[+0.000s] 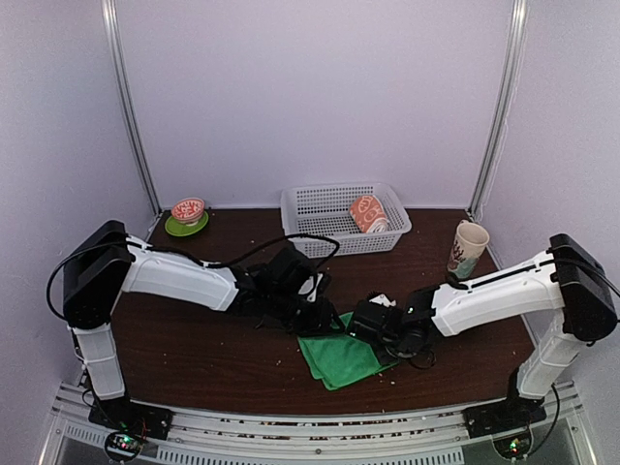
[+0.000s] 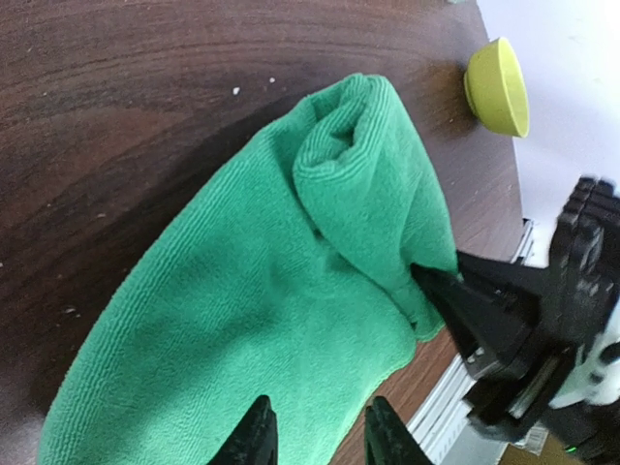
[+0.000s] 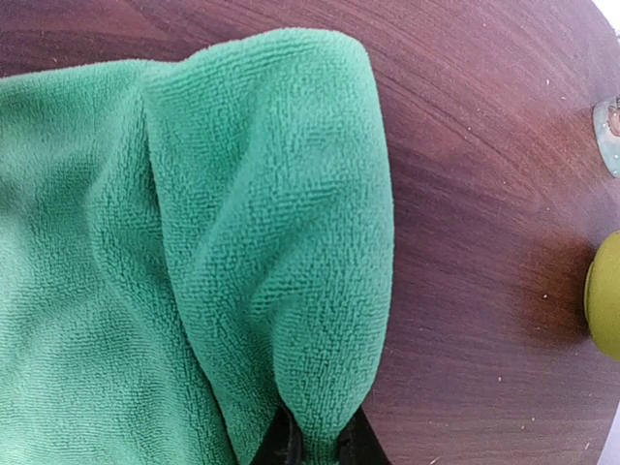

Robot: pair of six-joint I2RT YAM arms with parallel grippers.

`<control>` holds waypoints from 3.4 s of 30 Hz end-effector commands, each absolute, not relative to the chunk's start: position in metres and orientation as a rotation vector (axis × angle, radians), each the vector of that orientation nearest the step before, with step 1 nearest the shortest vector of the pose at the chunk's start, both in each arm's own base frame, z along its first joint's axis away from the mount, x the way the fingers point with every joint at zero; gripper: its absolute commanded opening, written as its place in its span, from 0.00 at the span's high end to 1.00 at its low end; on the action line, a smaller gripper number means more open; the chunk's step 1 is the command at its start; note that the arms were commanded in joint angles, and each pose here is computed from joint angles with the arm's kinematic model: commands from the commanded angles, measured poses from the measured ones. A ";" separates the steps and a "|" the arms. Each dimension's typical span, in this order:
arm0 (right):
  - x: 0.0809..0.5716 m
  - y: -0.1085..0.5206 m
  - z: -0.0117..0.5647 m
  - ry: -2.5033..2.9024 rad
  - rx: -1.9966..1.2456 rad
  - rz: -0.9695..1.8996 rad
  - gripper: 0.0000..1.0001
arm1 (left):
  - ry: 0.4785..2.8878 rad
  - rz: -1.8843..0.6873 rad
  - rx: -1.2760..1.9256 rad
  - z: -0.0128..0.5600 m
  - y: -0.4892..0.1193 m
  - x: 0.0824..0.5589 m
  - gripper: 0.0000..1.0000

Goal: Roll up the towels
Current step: Roll the towel at the center of the board.

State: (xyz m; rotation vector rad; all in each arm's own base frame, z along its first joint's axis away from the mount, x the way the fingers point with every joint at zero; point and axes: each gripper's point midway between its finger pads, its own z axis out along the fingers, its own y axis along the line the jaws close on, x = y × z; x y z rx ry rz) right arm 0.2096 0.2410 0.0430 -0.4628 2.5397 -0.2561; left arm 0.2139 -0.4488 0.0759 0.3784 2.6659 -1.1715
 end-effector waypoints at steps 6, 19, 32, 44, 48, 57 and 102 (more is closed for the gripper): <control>0.208 0.228 0.048 2.491 -0.431 -0.336 1.00 | 2.470 -1.529 0.354 0.110 -0.505 0.233 0.69; 0.207 0.244 0.057 2.482 -0.465 -0.211 1.00 | 2.577 -1.482 0.337 0.069 -0.524 0.246 0.78; 0.194 0.274 0.073 2.498 -0.536 0.101 0.79 | 2.657 -1.365 0.329 0.033 -0.517 0.253 0.87; 0.204 0.256 0.090 2.561 -0.287 0.489 0.54 | 2.675 -1.335 0.327 0.022 -0.511 0.254 0.89; 0.210 0.250 0.083 2.593 -0.215 0.606 0.51 | 2.680 -1.330 0.325 0.019 -0.510 0.253 0.90; 0.229 0.248 0.068 2.651 -0.156 0.820 0.50 | 2.691 -1.321 0.321 0.013 -0.507 0.251 0.90; 0.213 0.294 0.067 2.561 -0.604 -0.125 1.00 | 2.616 -1.170 0.182 0.072 -0.392 0.209 0.72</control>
